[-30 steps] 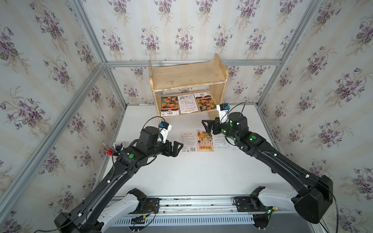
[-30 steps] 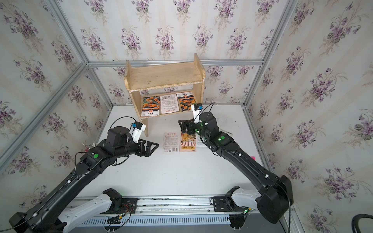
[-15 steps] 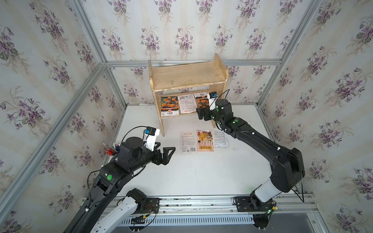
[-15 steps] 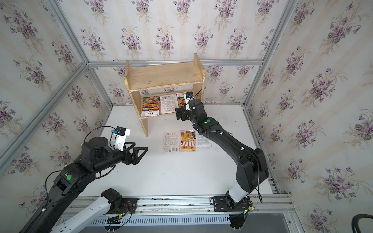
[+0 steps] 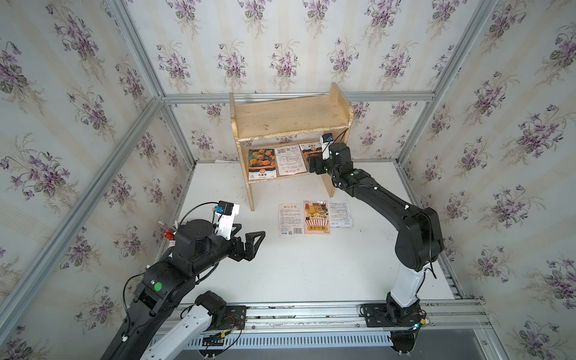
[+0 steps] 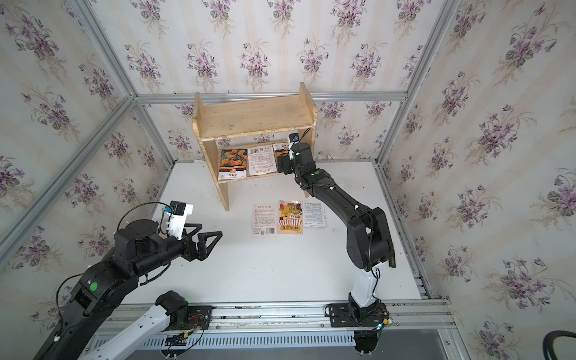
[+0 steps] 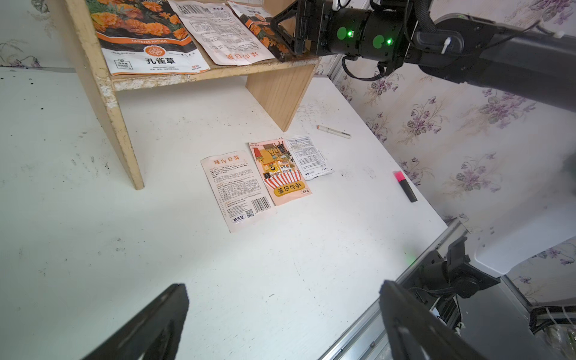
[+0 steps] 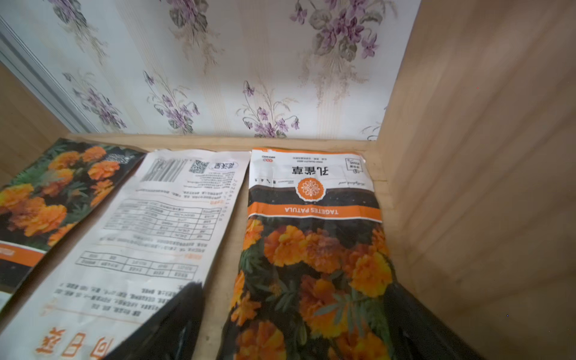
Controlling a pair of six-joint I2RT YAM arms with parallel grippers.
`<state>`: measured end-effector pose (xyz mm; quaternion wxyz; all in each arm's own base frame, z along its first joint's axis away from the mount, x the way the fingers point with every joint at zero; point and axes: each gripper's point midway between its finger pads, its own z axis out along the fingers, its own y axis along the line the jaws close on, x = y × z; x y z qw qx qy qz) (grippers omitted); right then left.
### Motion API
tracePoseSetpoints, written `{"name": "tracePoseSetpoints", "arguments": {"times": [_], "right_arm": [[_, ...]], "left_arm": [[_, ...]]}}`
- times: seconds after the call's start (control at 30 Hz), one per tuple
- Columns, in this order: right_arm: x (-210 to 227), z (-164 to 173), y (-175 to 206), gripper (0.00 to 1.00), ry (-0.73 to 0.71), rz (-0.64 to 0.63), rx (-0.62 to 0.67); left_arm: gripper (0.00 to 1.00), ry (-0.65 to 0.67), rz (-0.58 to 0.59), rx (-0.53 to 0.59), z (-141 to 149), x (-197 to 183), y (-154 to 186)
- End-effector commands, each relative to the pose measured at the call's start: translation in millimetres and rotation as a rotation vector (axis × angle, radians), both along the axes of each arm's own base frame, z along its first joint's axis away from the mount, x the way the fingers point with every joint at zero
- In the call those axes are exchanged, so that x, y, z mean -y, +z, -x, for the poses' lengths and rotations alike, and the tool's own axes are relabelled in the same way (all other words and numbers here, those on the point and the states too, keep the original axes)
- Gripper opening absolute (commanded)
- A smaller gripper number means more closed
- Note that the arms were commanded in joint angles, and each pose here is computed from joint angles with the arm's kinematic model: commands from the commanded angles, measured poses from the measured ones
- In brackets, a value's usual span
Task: Take the seed bag off the shelf
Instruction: Pick up the seed packet from the shelf.
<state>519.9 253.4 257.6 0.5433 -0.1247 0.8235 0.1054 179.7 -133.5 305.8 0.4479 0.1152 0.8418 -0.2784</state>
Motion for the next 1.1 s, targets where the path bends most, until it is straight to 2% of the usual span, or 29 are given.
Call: {"name": "tracePoseSetpoints", "arguments": {"times": [0.0, 0.2, 0.53, 1.07], "right_arm": [[5.8, -14.8, 7.7, 0.94, -0.032, 0.004, 0.048], [9.6, -29.3, 1.0, 0.94, -0.043, 0.007, 0.034], [12.1, -31.8, -22.6, 0.92, -0.065, 0.038, -0.027], [-5.6, 2.9, -35.8, 0.89, -0.010, 0.013, -0.103]], "left_arm": [[1.00, 0.017, 0.004, 0.006, 1.5, -3.9, 3.2], [1.00, 0.024, 0.004, 0.005, 2.8, -5.9, 2.0], [1.00, 0.027, 0.003, -0.010, 2.7, -5.7, -2.9], [1.00, 0.029, 0.010, -0.015, 4.3, -6.2, -8.0]]}}
